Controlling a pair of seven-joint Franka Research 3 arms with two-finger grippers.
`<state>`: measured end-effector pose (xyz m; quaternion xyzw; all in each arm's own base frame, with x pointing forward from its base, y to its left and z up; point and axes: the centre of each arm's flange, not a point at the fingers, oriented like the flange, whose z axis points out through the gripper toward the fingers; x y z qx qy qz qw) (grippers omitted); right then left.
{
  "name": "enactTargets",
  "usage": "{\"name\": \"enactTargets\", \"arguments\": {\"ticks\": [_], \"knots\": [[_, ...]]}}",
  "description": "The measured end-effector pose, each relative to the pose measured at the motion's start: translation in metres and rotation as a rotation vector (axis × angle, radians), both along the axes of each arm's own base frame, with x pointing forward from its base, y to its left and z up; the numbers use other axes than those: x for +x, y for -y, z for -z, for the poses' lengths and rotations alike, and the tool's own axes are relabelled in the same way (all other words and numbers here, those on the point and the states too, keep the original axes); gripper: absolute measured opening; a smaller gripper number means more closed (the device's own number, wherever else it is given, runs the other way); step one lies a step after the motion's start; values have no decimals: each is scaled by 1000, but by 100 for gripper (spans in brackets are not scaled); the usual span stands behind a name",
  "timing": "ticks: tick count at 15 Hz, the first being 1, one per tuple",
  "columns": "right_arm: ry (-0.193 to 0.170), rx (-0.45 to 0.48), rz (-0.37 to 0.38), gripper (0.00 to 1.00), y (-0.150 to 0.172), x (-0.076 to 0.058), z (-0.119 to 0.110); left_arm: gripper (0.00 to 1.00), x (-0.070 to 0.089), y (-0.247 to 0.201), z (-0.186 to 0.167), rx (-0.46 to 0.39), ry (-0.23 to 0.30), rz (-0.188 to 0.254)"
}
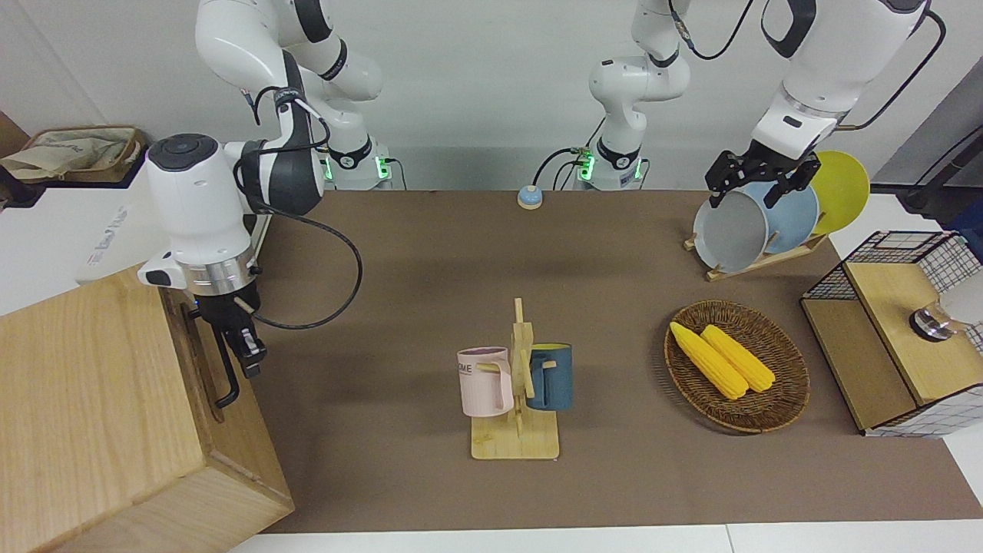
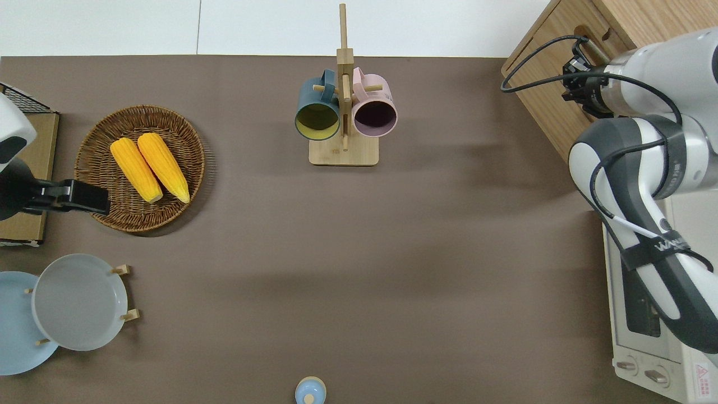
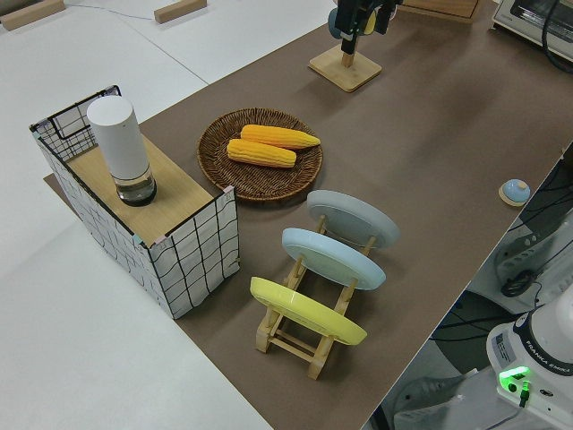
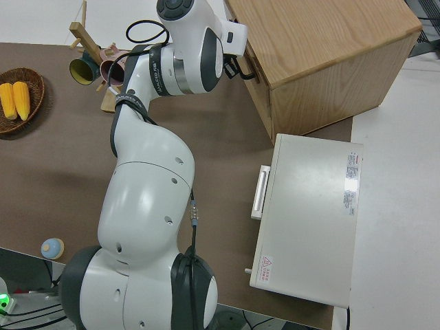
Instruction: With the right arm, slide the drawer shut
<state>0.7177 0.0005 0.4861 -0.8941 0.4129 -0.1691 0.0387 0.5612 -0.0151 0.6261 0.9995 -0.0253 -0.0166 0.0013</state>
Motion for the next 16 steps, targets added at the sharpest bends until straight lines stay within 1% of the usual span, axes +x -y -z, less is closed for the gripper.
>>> {"name": "enactTargets", "arguments": {"ticks": [3,6,8,9,11,12,14,16], "knots": [[-1,-1,-9,1,-1,0,0,100,0,0,0,0,0,0],[4,-9,-38,1,-4,0,-1,100,0,0,0,0,0,0],[-2,-14,-68,1,-16,0,-2,100,0,0,0,0,0,0],[-18,-17,-86,1,-27,-2,-2,100,0,0,0,0,0,0],[-72,-25,-125,1,-57,-11,-4,100,0,0,0,0,0,0],[-109,-30,-149,1,-77,-18,-6,100,0,0,0,0,0,0],[-157,-29,-191,1,-102,-29,-10,100,0,0,0,0,0,0],[-208,-37,-271,1,-119,-42,-19,100,0,0,0,0,0,0]]}}
